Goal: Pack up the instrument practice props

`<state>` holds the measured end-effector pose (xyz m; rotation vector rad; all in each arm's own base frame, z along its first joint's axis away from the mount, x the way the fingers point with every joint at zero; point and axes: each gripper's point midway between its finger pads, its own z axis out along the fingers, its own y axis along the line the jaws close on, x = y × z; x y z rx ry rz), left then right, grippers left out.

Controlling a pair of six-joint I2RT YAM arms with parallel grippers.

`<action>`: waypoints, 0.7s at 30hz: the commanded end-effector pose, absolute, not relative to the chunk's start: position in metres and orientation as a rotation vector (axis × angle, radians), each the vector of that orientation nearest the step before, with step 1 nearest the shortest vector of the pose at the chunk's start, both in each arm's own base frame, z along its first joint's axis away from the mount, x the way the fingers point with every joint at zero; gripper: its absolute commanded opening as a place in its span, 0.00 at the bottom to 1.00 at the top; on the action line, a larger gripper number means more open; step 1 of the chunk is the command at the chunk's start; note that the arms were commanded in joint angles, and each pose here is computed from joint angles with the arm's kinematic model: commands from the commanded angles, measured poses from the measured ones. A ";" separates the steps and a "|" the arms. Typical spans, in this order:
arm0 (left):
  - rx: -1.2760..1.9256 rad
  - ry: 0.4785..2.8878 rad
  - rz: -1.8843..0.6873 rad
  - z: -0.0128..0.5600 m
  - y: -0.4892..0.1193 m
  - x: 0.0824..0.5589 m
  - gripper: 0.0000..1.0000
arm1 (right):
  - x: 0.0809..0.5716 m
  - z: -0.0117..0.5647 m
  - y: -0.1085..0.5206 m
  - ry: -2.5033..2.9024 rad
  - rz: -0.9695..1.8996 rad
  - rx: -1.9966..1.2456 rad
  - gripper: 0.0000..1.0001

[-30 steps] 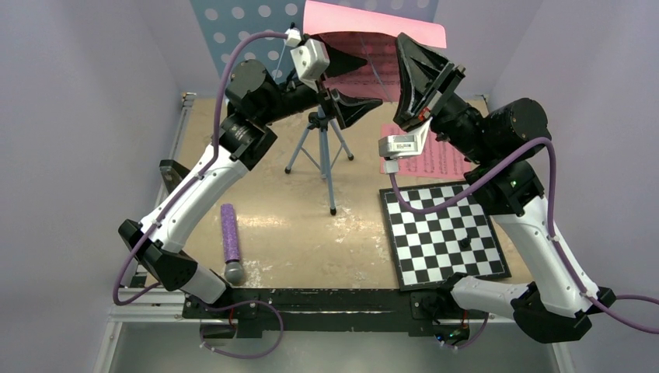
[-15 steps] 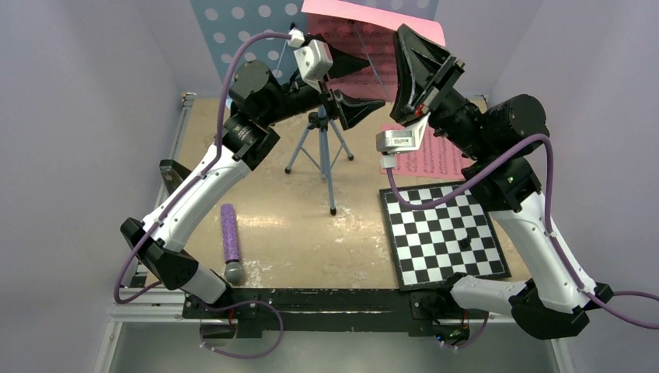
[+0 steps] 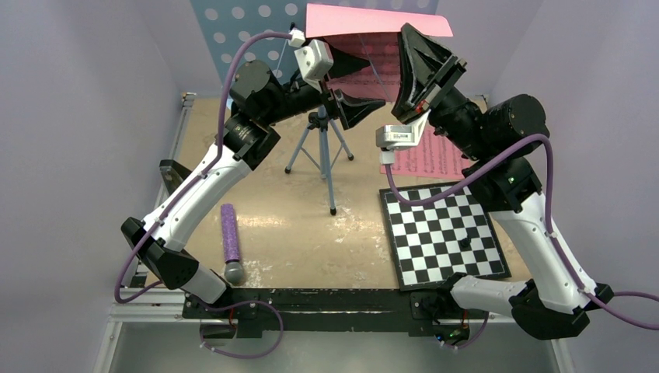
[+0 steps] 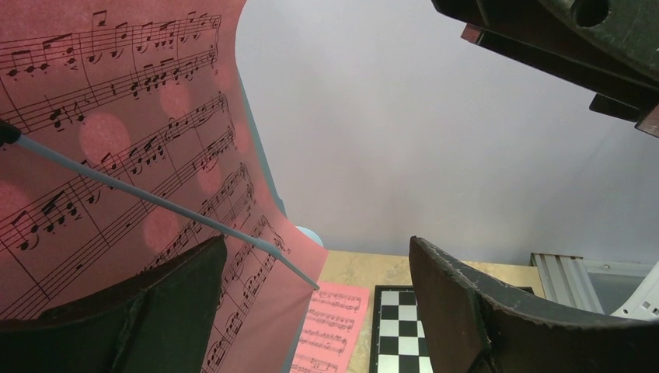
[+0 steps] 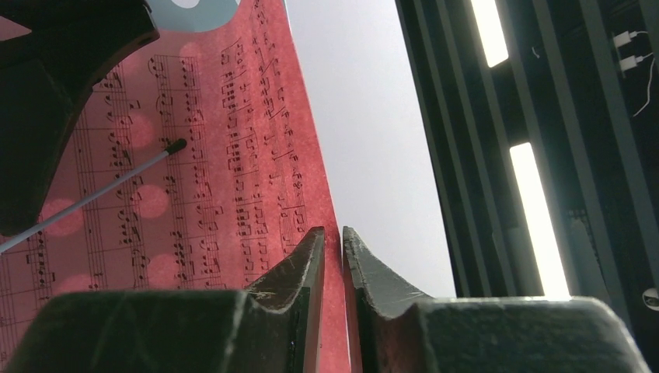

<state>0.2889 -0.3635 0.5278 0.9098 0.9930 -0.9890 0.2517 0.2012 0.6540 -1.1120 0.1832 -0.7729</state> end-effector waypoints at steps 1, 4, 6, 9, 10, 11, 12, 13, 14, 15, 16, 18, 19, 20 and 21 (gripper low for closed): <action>0.875 0.912 -0.987 0.557 -0.357 0.280 0.91 | 0.246 0.660 0.189 0.227 -0.780 -1.087 0.17; 0.875 0.911 -0.985 0.557 -0.356 0.278 0.91 | 0.247 0.654 0.189 0.252 -0.770 -1.100 0.22; 0.875 0.909 -0.984 0.557 -0.355 0.277 0.91 | 0.247 0.652 0.189 0.257 -0.765 -1.102 0.23; 0.876 0.910 -0.985 0.557 -0.354 0.275 0.91 | 0.245 0.651 0.188 0.264 -0.765 -1.104 0.23; 0.877 0.911 -0.986 0.556 -0.354 0.275 0.91 | 0.245 0.651 0.188 0.265 -0.764 -1.105 0.23; 0.878 0.909 -0.986 0.556 -0.354 0.274 0.90 | 0.245 0.650 0.188 0.269 -0.763 -1.108 0.23; 0.879 0.911 -0.985 0.556 -0.354 0.275 0.90 | 0.244 0.650 0.187 0.271 -0.763 -1.108 0.23; 0.877 0.911 -0.983 0.555 -0.354 0.275 0.90 | 0.245 0.649 0.187 0.276 -0.762 -1.111 0.21; 0.876 0.911 -0.981 0.555 -0.354 0.276 0.90 | 0.245 0.649 0.187 0.279 -0.760 -1.112 0.18; 0.875 0.911 -0.980 0.555 -0.354 0.276 0.90 | 0.245 0.650 0.187 0.282 -0.762 -1.112 0.13; 0.874 0.910 -0.980 0.555 -0.354 0.276 0.90 | 0.246 0.650 0.187 0.283 -0.762 -1.112 0.08; 0.873 0.908 -0.980 0.554 -0.355 0.277 0.90 | 0.246 0.653 0.186 0.281 -0.765 -1.105 0.00; 0.872 0.907 -0.981 0.554 -0.354 0.276 0.90 | 0.246 0.655 0.186 0.281 -0.765 -1.101 0.00; 0.869 0.905 -0.983 0.555 -0.354 0.276 0.90 | 0.246 0.658 0.186 0.281 -0.764 -1.094 0.00; 0.867 0.904 -0.983 0.555 -0.354 0.276 0.90 | 0.245 0.660 0.186 0.281 -0.765 -1.089 0.00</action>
